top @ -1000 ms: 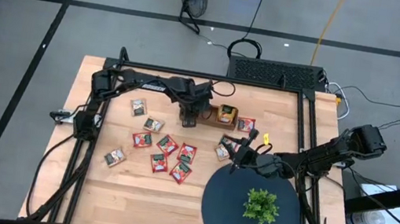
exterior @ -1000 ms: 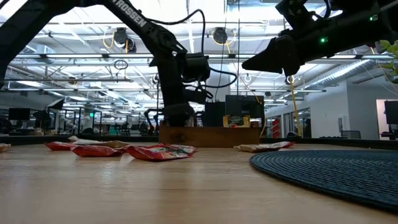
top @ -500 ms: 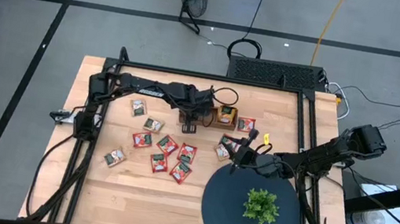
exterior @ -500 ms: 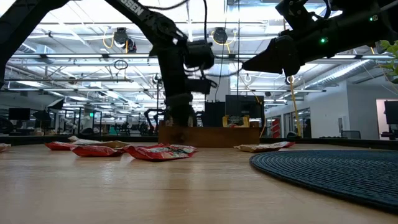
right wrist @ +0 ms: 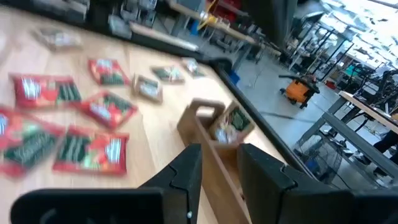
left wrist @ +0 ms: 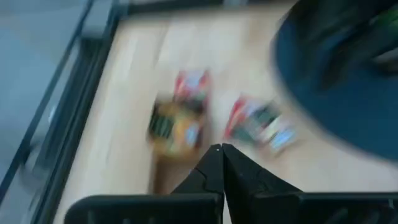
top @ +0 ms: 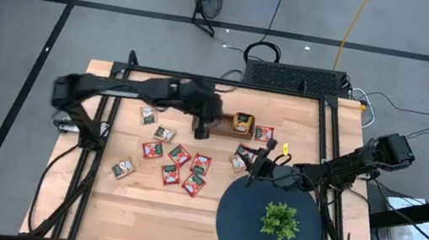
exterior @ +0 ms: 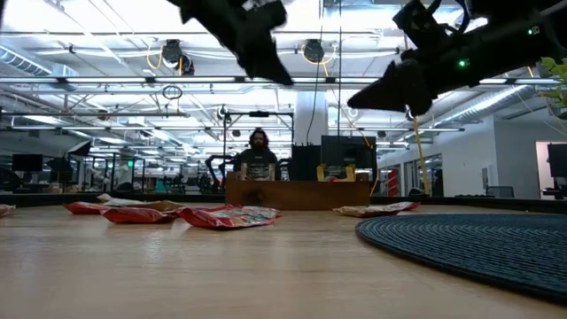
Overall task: Pick & Place Tea
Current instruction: Put the brown tea bag into the left section wooden organizer
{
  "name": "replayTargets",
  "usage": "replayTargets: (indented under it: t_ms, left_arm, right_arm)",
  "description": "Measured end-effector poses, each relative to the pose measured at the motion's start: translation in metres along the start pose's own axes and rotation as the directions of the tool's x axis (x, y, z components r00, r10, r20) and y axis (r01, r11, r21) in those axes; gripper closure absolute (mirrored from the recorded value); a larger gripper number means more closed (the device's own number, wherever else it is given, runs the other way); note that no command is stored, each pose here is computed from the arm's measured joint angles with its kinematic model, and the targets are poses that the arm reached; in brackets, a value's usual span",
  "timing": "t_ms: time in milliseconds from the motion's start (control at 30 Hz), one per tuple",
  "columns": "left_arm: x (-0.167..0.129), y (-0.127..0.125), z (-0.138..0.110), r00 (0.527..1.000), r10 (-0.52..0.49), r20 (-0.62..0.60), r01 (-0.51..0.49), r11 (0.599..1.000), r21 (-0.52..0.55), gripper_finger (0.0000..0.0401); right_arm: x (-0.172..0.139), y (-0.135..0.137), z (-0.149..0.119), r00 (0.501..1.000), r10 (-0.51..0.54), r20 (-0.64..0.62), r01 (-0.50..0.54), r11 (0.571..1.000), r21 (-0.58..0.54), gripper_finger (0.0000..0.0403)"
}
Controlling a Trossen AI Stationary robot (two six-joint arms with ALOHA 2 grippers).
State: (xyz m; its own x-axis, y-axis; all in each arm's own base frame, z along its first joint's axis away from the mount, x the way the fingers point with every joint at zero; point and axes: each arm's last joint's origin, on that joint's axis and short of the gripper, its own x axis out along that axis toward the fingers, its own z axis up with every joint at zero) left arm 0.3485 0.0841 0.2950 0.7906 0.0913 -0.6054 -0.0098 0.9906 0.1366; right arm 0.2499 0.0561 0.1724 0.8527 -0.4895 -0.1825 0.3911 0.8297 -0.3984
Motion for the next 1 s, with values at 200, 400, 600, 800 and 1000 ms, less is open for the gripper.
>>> replayTargets:
  t_ms: [200,400,600,800,1000]
  left_arm:
    - [-0.040,-0.015,-0.033,0.951,-0.010,0.308,-0.001,0.999,0.037,0.0368]
    - [-0.051,-0.029,-0.082,0.884,-0.001,0.467,-0.013,1.000,0.027,0.0347]
    - [-0.049,-0.032,-0.113,0.869,0.025,0.494,-0.039,0.999,0.017,0.0335]
    - [-0.046,-0.031,-0.123,0.884,0.037,0.466,-0.042,0.999,0.000,0.0334]
    - [-0.046,-0.031,-0.124,0.886,0.037,0.463,-0.044,0.999,0.003,0.0334]
  right_arm:
    - [0.016,-0.012,0.014,0.942,0.218,-0.254,-0.204,0.976,0.080,0.0264]
    - [0.045,-0.028,0.017,0.780,0.300,-0.550,-0.307,0.948,0.083,0.0201]
    - [0.069,-0.033,-0.007,0.591,0.372,-0.716,-0.360,0.916,0.179,0.0164]
    - [0.074,-0.040,-0.025,0.426,0.506,-0.750,-0.287,0.862,0.419,0.0159]
    - [0.074,-0.046,-0.026,0.403,0.516,-0.756,-0.136,0.850,0.508,0.0164]
